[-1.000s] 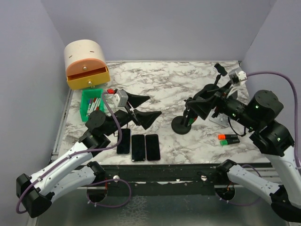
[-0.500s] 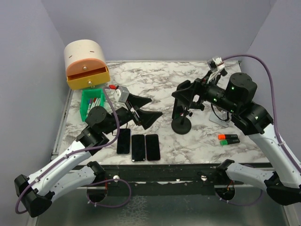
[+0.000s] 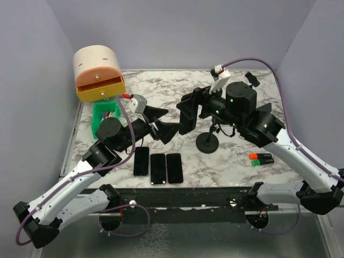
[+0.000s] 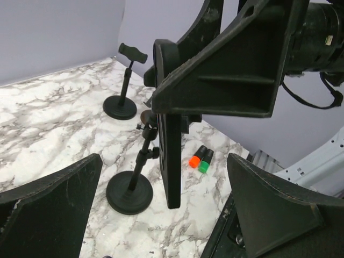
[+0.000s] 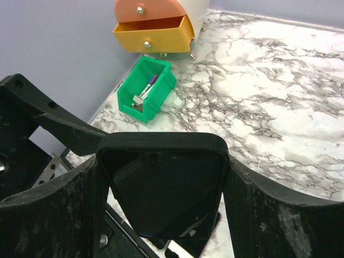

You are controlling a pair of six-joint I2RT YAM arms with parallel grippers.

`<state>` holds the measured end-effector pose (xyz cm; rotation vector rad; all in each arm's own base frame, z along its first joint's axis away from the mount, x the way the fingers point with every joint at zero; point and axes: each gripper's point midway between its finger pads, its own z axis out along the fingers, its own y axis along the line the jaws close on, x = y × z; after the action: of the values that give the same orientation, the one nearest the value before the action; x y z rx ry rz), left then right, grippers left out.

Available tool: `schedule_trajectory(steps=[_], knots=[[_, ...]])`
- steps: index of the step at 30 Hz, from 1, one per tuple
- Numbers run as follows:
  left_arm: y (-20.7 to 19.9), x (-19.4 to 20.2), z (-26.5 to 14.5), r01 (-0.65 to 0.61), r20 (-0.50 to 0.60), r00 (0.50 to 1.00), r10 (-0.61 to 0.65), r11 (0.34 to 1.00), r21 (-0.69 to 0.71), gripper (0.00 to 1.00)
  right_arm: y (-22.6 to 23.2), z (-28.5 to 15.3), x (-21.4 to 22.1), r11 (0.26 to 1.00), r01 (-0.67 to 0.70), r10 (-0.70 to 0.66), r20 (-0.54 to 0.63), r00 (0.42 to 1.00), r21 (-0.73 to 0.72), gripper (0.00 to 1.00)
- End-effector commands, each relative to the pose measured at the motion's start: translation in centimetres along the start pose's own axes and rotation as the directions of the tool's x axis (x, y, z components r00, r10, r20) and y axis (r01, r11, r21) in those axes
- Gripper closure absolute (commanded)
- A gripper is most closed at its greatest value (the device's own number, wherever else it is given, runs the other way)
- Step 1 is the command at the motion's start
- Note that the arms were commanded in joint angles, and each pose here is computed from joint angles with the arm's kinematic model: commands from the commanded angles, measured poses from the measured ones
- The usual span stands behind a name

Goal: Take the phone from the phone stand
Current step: Place the phone at the center of the board.

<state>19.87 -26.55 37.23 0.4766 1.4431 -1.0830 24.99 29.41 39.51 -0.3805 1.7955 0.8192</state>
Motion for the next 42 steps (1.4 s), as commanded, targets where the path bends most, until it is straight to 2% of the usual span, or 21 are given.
schedule_trajectory(steps=[1, 13, 15, 17, 19, 29, 36, 42], knots=[[1.0, -1.3, 0.0, -0.040, -0.005, 0.999, 0.039, 0.996, -0.076, 0.02, 0.6, -0.4, -4.0, 0.997, -0.063, 0.057, 0.138, 0.989, 0.045, 1.00], [2.3, -0.7, 1.3, 0.008, -0.048, 0.999, -0.015, 0.989, -0.150, 0.17, 1.0, 0.6, -4.2, 0.991, -0.118, 0.108, 0.133, 0.985, 0.065, 1.00], [2.2, -0.9, 1.6, 0.011, -0.045, 0.999, -0.017, 0.989, -0.148, 0.23, 1.1, 0.7, -4.1, 0.991, -0.120, 0.111, 0.129, 0.985, 0.063, 1.00], [1.9, -1.1, 1.8, 0.015, -0.041, 0.999, -0.020, 0.991, -0.132, 0.34, 1.2, 0.7, -4.0, 0.991, -0.121, 0.112, 0.126, 0.986, 0.063, 1.00], [1.4, -1.4, 2.1, 0.018, -0.038, 0.999, -0.023, 0.994, -0.106, 0.39, 1.1, 0.7, -3.9, 0.990, -0.124, 0.115, 0.127, 0.985, 0.062, 1.00], [0.6, -1.3, 2.7, 0.018, -0.049, 0.999, -0.020, 0.998, -0.055, 0.42, 1.5, 0.7, -3.8, 0.990, -0.137, 0.131, 0.121, 0.984, 0.045, 1.00], [0.6, -1.5, 3.3, 0.011, -0.045, 0.999, -0.013, 0.999, -0.048, 0.50, 1.8, 1.0, -3.5, 0.990, -0.138, 0.133, 0.108, 0.985, 0.038, 1.00], [0.6, -1.2, 3.7, 0.012, -0.059, 0.998, -0.014, 0.999, -0.038, 0.65, 1.7, 1.0, -3.3, 0.990, -0.136, 0.131, 0.101, 0.986, 0.042, 1.00]])
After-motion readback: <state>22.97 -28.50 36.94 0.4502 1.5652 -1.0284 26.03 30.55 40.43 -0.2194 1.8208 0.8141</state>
